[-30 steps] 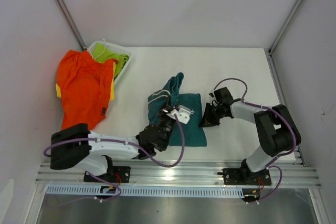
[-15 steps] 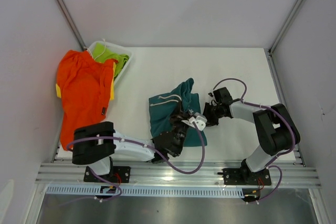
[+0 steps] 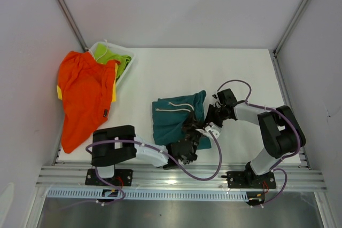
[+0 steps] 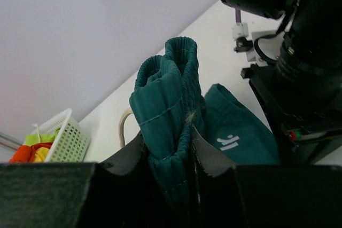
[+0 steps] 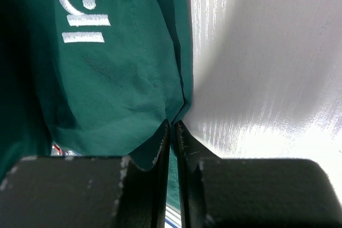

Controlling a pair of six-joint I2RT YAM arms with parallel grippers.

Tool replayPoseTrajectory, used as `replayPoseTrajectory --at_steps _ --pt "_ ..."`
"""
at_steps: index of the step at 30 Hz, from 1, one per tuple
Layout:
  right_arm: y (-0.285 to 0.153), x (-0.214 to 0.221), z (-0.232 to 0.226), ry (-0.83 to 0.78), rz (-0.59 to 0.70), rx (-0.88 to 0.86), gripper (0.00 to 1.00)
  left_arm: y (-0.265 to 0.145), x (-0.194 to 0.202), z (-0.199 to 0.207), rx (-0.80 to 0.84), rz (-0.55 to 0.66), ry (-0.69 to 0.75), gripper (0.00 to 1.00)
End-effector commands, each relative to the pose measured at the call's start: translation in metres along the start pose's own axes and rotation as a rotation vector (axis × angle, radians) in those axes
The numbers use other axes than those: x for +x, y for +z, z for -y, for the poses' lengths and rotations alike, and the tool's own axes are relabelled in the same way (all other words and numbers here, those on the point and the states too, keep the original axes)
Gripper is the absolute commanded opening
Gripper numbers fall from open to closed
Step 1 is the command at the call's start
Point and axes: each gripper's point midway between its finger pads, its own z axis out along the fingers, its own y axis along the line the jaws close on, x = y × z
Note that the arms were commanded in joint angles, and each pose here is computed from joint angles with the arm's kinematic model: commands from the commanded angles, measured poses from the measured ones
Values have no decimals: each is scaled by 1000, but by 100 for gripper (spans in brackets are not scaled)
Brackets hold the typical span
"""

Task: Fold and stack the shorts
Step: Fold the shorts

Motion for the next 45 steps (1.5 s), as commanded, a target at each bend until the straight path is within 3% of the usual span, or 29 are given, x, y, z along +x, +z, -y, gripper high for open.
replayPoseTrajectory --at_steps 1,9,10,13,14,15,17,23,28,33,35,39,45 --pt "-4 -10 -4 -14 21 -2 12 0 -12 13 6 12 -98 0" --pt "-6 -13 -3 -11 24 -9 12 -1 -1 35 29 -2 -85 5" --pt "-5 -13 -3 -11 23 -9 13 -1 0 40 40 -2 -99 9" --pt "-5 -14 -2 -8 22 -10 13 -1 4 48 63 -7 -111 38" --pt "-5 -14 -2 -8 23 -10 14 -2 4 48 68 -3 -119 64" --pt "-5 -14 -1 -5 21 -9 14 -2 4 48 69 -3 -130 79" --pt "-4 -14 0 -8 20 -10 14 -4 -2 43 75 14 -179 99" --pt "-5 -15 2 -2 19 -6 17 -13 -17 49 221 24 -297 99" --pt "-8 -16 6 -4 27 10 21 -22 -52 28 354 72 -530 99" --pt "-11 -17 12 -1 33 28 35 -29 -68 -4 467 87 -683 99" --pt "-13 -18 15 0 37 46 46 -33 -78 -19 499 104 -743 99" --pt "-25 -24 29 11 77 115 62 -25 -59 -44 515 66 -854 99" --pt "-50 -39 49 68 158 171 64 -22 -24 -54 481 -14 -864 99"
